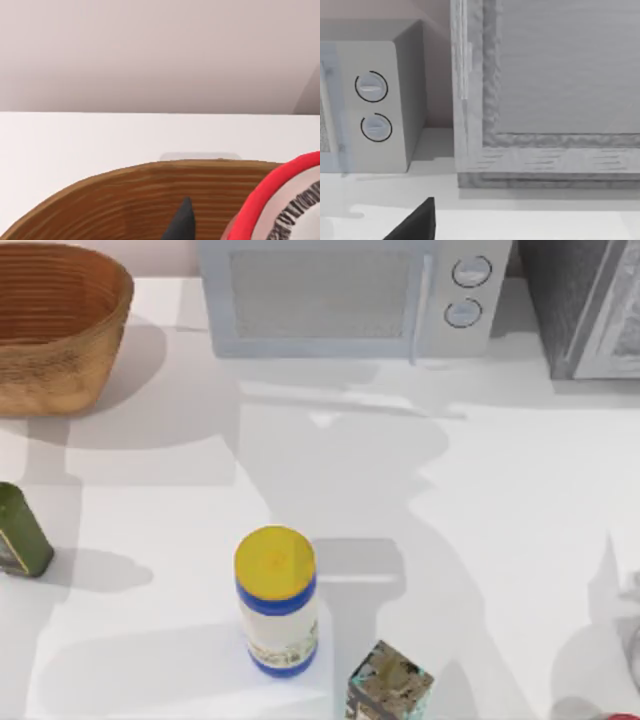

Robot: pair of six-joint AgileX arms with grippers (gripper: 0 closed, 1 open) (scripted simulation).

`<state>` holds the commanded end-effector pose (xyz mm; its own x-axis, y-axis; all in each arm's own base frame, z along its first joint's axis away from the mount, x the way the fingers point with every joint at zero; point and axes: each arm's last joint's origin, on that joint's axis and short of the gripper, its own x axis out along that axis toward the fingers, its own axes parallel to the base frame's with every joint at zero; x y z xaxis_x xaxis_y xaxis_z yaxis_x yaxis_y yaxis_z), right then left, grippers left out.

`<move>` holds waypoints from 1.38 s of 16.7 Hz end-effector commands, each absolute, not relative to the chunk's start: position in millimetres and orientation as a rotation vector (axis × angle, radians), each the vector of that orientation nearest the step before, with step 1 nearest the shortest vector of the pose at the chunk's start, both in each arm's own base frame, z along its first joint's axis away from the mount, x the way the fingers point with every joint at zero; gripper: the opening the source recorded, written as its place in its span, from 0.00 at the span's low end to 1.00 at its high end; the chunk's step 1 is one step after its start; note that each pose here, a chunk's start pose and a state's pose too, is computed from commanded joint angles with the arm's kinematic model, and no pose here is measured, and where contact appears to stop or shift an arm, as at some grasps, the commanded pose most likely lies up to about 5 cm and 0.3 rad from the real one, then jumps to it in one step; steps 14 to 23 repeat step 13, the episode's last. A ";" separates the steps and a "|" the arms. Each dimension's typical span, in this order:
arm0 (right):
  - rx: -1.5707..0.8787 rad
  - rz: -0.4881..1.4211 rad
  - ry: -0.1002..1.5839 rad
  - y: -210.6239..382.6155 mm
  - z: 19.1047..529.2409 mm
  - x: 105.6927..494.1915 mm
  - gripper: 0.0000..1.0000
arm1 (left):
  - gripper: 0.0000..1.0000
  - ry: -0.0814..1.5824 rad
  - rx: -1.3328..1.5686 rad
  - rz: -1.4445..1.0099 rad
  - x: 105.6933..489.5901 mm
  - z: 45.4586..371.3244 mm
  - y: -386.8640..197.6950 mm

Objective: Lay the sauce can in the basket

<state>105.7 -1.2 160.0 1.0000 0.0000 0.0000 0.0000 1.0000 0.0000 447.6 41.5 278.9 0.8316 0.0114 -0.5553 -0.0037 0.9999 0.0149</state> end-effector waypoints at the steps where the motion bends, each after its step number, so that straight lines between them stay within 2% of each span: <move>1: 0.000 0.000 0.000 -1.2 160.0 105.7 1.00 | 0.53 0.589 0.013 0.008 447.6 278.9 41.5; 7: 0.000 0.000 0.000 -1.2 160.0 105.7 1.00 | 0.98 0.589 0.013 0.008 447.6 278.9 41.5; 23: 0.000 0.000 0.000 -1.2 160.0 105.7 1.00 | 1.00 0.589 0.013 0.008 447.6 278.9 41.5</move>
